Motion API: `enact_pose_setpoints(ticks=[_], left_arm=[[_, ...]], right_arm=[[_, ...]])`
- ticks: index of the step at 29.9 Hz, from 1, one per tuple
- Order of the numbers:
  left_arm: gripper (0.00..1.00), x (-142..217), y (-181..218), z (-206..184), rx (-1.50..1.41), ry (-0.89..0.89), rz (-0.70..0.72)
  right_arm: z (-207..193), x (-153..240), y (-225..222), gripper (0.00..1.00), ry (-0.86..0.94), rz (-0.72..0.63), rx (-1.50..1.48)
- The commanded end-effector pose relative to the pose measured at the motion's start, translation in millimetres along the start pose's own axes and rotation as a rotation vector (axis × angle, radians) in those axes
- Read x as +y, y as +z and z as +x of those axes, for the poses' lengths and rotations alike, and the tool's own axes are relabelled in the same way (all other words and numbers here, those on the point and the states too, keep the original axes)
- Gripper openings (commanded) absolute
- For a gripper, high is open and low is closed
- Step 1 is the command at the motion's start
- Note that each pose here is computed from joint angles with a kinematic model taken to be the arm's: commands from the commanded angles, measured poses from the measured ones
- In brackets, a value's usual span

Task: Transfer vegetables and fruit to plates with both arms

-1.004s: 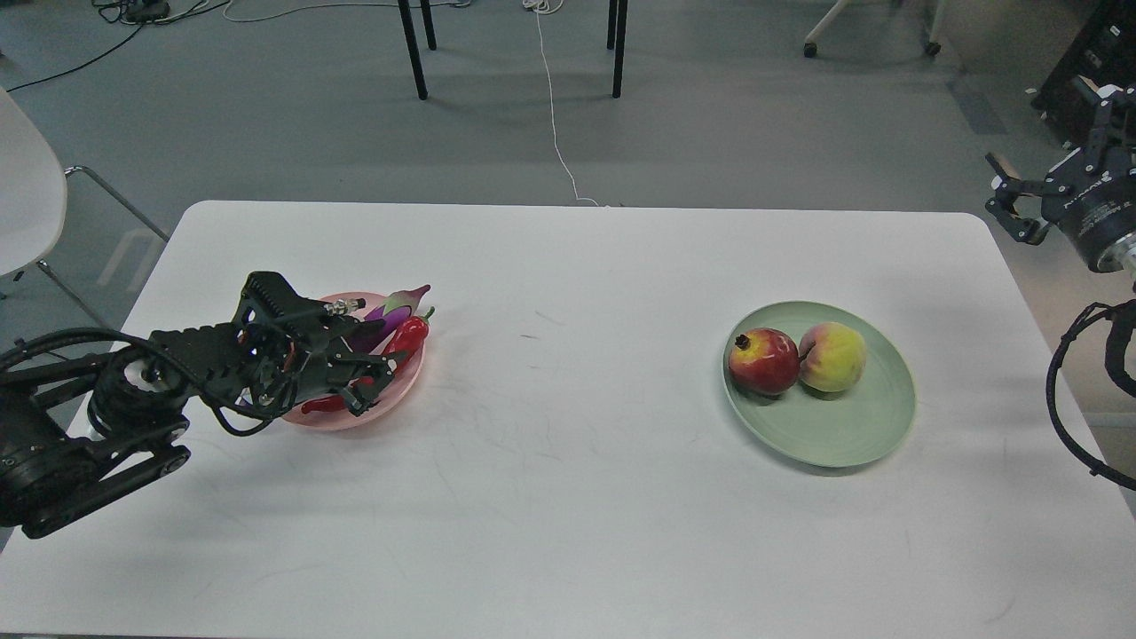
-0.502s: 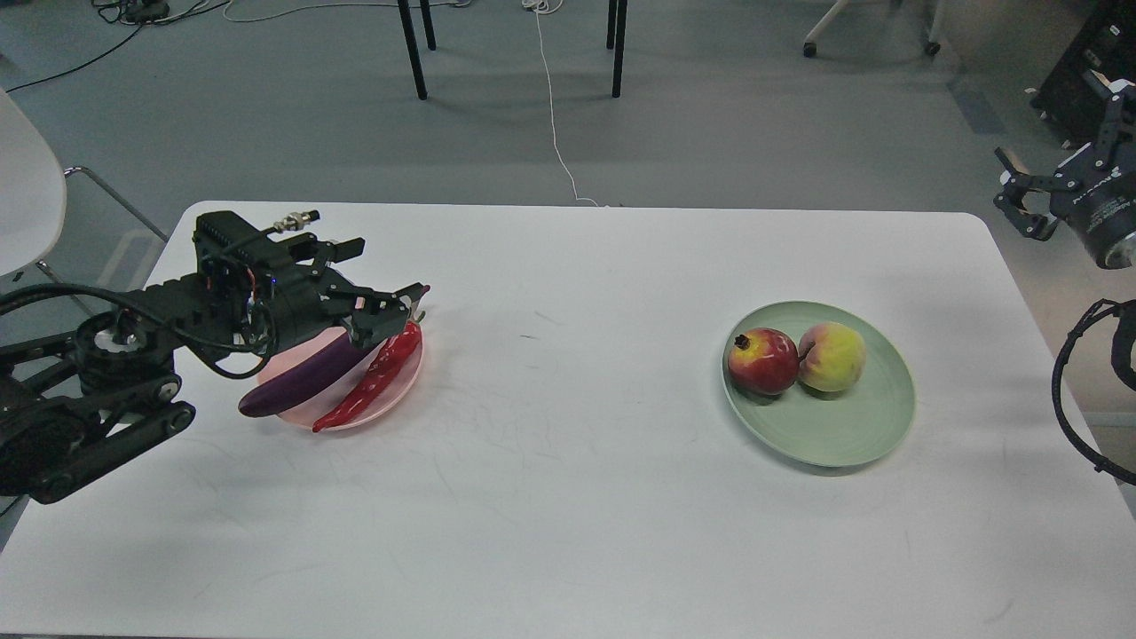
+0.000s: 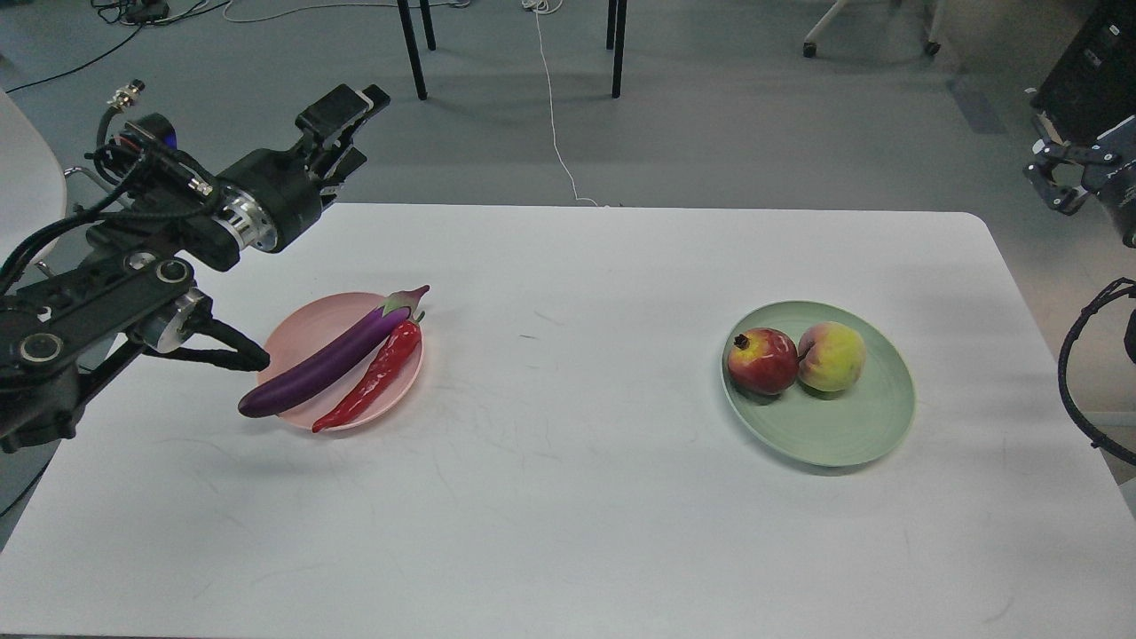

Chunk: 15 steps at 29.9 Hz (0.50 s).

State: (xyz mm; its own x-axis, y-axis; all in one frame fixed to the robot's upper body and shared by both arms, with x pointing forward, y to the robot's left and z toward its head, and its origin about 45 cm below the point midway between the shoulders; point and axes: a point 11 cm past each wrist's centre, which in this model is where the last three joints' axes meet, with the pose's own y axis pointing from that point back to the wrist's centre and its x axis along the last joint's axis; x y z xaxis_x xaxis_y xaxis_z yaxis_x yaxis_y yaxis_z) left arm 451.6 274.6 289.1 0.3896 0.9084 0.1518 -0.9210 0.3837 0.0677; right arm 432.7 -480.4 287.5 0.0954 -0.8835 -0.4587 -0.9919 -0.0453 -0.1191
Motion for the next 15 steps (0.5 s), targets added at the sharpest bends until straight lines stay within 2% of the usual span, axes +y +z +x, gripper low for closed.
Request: enact_pose_setpoints(ticks=[1,11,15], left_arm=[[0.98,-17,-15,4,0.259,0.049,-0.011],[0.99,-15,-54,31,0.76,0.08,-0.132],[0.99,-3,-59,51,0.951,0.123,-0.251]], right_arm=[[3,3,5,0.98,0.009,-0.006,-0.013],[-16,-8,86,0.98,0.071,-0.024,-0.278],[-20,-9,109,0.98,0.085,-0.103,-0.306]])
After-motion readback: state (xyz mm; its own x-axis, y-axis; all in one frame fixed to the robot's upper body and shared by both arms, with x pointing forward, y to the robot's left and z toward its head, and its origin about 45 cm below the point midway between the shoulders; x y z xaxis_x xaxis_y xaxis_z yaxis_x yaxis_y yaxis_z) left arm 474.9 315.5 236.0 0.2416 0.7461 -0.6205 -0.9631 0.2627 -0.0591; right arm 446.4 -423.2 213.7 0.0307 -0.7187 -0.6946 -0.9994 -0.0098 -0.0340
